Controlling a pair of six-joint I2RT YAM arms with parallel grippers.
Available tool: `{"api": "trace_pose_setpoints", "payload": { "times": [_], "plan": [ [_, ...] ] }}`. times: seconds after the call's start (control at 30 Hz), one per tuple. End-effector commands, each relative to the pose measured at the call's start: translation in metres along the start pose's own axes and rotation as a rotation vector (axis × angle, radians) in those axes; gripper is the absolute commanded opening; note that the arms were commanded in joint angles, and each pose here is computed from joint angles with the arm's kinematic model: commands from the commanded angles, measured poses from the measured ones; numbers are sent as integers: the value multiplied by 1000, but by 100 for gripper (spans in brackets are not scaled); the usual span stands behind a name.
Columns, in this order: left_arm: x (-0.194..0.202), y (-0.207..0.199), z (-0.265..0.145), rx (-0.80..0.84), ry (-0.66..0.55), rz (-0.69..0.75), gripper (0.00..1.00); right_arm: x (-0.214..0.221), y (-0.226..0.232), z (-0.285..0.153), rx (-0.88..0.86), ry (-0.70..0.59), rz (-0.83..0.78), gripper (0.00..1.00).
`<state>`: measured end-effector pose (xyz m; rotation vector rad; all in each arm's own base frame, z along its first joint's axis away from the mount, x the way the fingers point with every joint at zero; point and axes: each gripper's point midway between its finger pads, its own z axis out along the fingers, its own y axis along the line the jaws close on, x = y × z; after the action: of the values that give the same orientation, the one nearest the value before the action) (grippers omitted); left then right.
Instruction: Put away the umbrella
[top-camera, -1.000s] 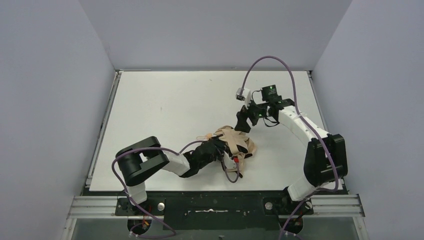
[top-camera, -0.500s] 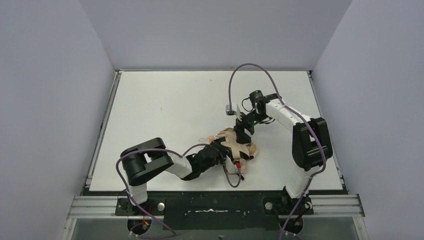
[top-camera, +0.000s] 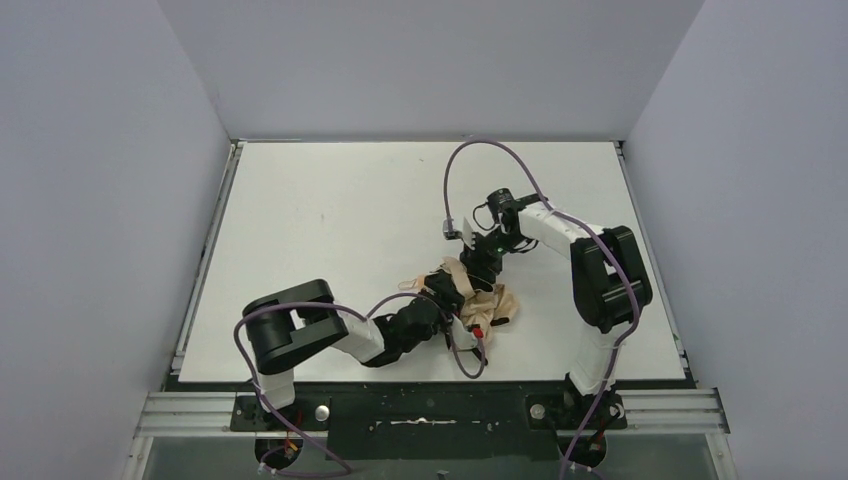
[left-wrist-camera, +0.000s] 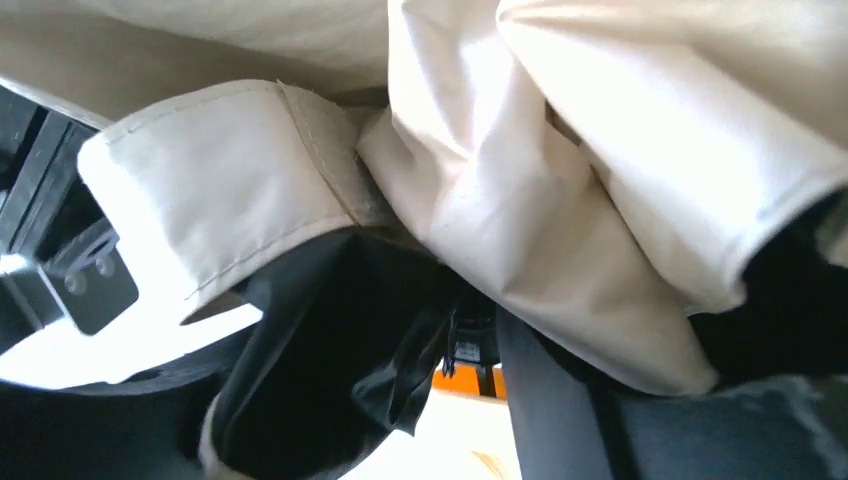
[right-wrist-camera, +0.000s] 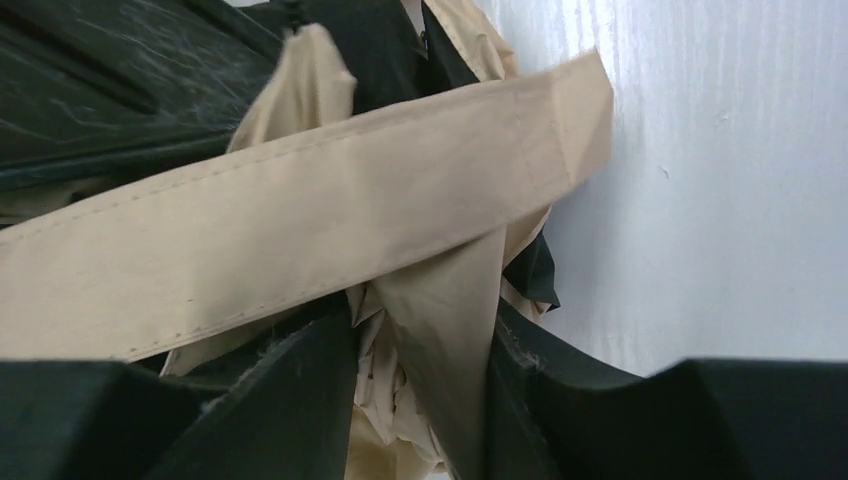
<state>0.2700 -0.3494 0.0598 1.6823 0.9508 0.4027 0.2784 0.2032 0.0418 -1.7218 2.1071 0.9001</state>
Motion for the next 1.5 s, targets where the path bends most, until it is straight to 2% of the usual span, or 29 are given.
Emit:
{"api": "trace_pose_setpoints", "payload": {
  "times": [0.0,0.13,0.33,0.43,0.6,0.73,0.83,1.0,1.27,1.47],
  "plan": [
    [2,35,-14,-132,37,-126,62,40,-7,12,55,143,58,34],
    [-1,48,-32,-175,39,-191,71,34,-20,8,137,98,46,23],
    [-5,67,-68,-217,27,-338,75,19,-34,-2,248,19,0,14],
    [-5,79,-93,-222,-2,-503,76,11,-43,-9,330,-13,-37,13],
    [5,98,-133,-177,-103,-877,80,1,-49,-17,455,-65,-141,14],
    [36,111,-149,-176,-122,-1056,83,-14,-47,-18,578,-109,-355,14],
    [51,113,-150,-118,-140,-1105,86,-27,-41,-18,624,-168,-467,13],
    [50,107,-134,82,-219,-1162,86,-26,-25,-10,639,-115,-608,11],
    [39,85,-97,397,-308,-1108,86,-35,4,-13,712,-136,-721,10],
    [41,61,-71,566,-302,-1079,87,-40,14,-14,726,-154,-748,10]
  ]
}}
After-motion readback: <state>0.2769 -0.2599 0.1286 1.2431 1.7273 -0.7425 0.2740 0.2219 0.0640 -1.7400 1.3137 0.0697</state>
